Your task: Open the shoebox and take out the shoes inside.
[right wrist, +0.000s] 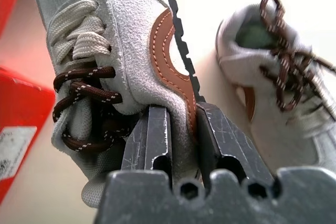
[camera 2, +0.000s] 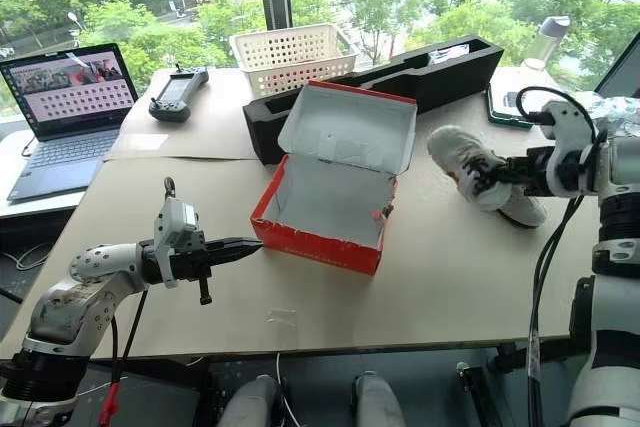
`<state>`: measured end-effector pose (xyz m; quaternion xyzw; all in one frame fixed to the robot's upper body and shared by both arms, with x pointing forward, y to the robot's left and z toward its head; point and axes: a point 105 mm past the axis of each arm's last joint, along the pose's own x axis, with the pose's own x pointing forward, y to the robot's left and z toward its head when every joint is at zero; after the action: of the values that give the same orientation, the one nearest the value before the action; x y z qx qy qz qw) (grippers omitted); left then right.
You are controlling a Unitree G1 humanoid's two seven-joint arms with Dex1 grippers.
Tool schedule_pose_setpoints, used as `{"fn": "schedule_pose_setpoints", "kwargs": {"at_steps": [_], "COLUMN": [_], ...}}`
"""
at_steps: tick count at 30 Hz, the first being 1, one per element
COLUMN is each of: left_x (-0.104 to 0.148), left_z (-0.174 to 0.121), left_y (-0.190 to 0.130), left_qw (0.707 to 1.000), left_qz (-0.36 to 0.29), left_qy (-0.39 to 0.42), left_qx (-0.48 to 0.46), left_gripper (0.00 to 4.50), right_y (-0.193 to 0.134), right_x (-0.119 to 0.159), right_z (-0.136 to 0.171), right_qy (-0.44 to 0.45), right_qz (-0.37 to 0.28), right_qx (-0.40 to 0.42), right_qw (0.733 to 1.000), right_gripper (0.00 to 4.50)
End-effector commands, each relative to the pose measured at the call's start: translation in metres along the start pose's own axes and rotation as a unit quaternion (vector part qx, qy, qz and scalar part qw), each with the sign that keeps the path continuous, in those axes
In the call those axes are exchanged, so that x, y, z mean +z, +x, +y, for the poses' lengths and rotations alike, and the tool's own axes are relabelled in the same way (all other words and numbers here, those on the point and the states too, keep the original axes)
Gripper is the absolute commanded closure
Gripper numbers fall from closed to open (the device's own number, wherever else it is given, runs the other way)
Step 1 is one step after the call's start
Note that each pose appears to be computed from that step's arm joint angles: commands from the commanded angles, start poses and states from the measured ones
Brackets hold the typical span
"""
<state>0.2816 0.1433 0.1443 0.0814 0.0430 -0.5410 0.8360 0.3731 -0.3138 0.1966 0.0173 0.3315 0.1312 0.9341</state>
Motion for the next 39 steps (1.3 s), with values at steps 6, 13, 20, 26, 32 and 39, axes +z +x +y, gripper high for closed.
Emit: {"fn": "schedule_pose_setpoints", "kwargs": {"at_steps": [6,13,20,26,32,39], "left_x": [0.008,0.008,0.009,0.009,0.009,0.010], "left_z": [-0.002,-0.002,-0.002,0.000,0.001,0.003], "left_y": [0.000,-0.002,-0.003,-0.002,-0.001,0.000], "left_qw": [1.000,1.000,1.000,1.000,1.000,1.000], "left_qz": [-0.009,-0.007,-0.007,-0.008,-0.009,-0.010], "left_qy": [0.021,0.022,0.023,0.023,0.023,0.025], "left_qx": [-0.003,-0.001,-0.001,-0.002,-0.004,-0.005], "left_gripper": [4.50,4.50,4.50,4.50,4.50,4.50], "right_y": [0.014,0.021,0.015,-0.011,-0.043,-0.054], "right_x": [-0.031,-0.049,-0.035,-0.007,0.009,0.008], "right_z": [-0.030,-0.045,-0.051,-0.045,-0.019,-0.016], "right_qy": [0.025,0.011,-0.045,-0.133,-0.194,-0.207], "right_qz": [0.037,0.059,0.048,0.036,0.027,0.022], "right_qx": [-0.061,-0.096,-0.125,-0.123,-0.075,-0.073], "right_qw": [0.997,0.994,0.990,0.983,0.978,0.975], "right_gripper": [3.76,2.97,0.95,0.95,0.95,0.95]}}
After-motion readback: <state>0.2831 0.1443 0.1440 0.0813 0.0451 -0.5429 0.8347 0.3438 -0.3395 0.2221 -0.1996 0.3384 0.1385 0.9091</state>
